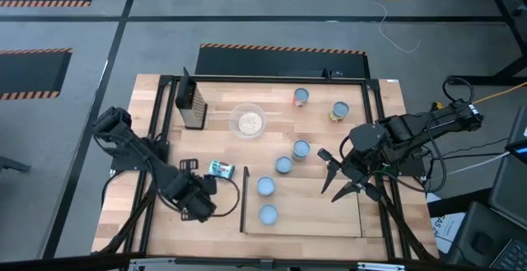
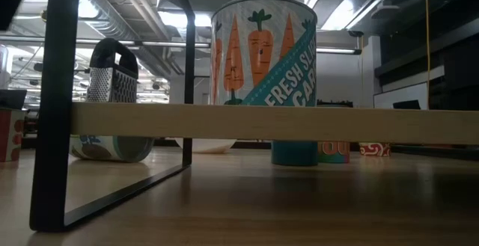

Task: Pick and place cans onto a shelf
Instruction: Put the canned tomato on the shelf

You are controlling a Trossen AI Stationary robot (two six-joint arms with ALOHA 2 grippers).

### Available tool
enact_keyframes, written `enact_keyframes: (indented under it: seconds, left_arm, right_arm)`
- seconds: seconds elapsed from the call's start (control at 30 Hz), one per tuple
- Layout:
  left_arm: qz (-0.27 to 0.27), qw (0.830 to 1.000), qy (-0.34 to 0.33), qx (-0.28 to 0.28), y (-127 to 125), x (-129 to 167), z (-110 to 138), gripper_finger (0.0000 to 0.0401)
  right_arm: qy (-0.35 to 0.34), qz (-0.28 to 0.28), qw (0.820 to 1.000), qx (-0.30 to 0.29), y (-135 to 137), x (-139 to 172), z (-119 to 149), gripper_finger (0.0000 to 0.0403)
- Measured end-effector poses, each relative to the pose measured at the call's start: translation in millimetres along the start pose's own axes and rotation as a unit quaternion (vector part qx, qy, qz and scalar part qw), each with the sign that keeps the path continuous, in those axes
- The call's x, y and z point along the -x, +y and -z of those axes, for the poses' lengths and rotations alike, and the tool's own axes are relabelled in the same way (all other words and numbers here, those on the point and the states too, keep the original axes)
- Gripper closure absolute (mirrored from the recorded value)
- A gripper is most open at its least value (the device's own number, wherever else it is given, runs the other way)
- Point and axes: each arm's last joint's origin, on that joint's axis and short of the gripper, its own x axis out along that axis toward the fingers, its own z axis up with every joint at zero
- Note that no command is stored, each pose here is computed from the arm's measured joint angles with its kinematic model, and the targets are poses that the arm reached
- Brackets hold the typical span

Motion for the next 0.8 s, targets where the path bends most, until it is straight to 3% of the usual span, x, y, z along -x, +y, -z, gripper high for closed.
enact_keyframes:
  seconds: [0.27,0.4,0.6,0.8]
  left_arm:
    - [-0.008,1.000,0.005,0.030,8.7,-14.0,31.5,0.0356]
    - [0.036,0.994,-0.032,0.098,27.9,-14.0,54.0,0.0361]
    - [0.116,0.971,-0.119,0.172,43.8,-27.5,72.1,0.0358]
    - [0.119,0.965,-0.123,0.200,48.6,-44.6,74.5,0.0350]
  right_arm:
    - [0.000,0.000,1.000,0.000,0.0,-0.1,0.1,0.0244]
    - [0.000,0.000,1.000,0.000,0.0,-0.1,0.1,0.0244]
    - [0.001,0.000,1.000,0.001,0.0,-0.1,0.3,0.0244]
    - [0.001,0.000,1.000,0.002,0.0,-0.1,0.3,0.0244]
